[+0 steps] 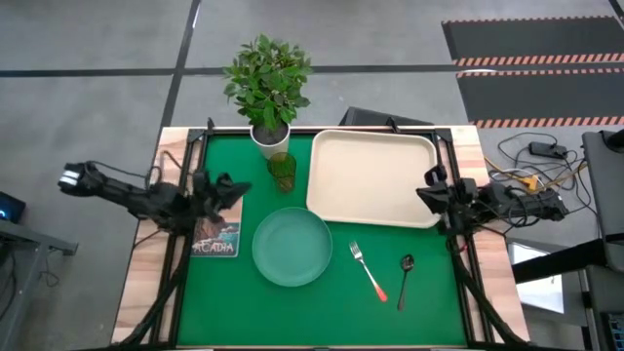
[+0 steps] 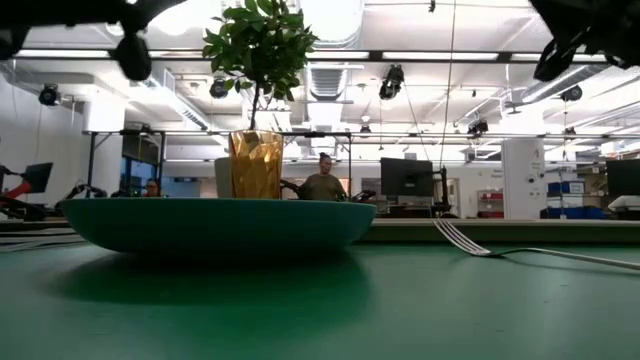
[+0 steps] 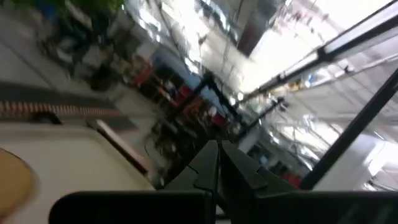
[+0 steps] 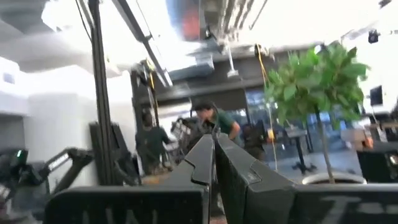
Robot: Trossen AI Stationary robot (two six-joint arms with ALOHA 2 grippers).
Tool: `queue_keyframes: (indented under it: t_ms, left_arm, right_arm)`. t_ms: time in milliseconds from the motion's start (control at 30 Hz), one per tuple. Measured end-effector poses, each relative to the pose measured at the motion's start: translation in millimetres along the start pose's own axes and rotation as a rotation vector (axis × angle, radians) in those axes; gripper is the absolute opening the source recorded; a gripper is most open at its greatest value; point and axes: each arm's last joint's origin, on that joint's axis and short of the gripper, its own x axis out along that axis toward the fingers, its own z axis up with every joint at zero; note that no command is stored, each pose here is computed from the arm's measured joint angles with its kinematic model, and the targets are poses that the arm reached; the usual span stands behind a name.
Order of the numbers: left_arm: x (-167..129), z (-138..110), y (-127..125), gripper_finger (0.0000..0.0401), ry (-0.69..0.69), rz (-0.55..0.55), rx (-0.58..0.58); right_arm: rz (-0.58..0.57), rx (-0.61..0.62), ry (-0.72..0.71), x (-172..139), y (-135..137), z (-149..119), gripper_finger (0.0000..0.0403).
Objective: Pick and place plate/cup/fork/spoon on tray
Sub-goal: Put the green plate on the white tray
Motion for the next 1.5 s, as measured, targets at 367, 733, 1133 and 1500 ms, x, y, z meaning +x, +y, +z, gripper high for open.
queue_keyframes:
  t_ms: [367, 733, 1133, 1500]
  left_arm:
    - [68.7, -56.2, -67.9, 0.0000, 0.259, 0.032, -0.206]
    - [86.9, -88.9, -86.3, 0.0000, 0.895, 0.392, -0.193]
    - [104.9, -130.8, -91.4, 0.0000, 1.298, 0.309, 0.005]
    - [99.4, -152.1, -73.2, 0.0000, 1.404, 0.315, 0.179]
  right_arm:
    - [0.144, -0.007, -0.044, -0.5, 4.7, 5.1, 0.0009]
    - [0.142, -0.082, -0.052, -0.5, 4.6, 5.4, 0.0009]
    - [0.140, -0.084, -0.035, 0.1, 4.6, 5.0, 0.0009]
    - [0.138, -0.096, -0.011, 0.3, 4.5, 3.3, 0.0009]
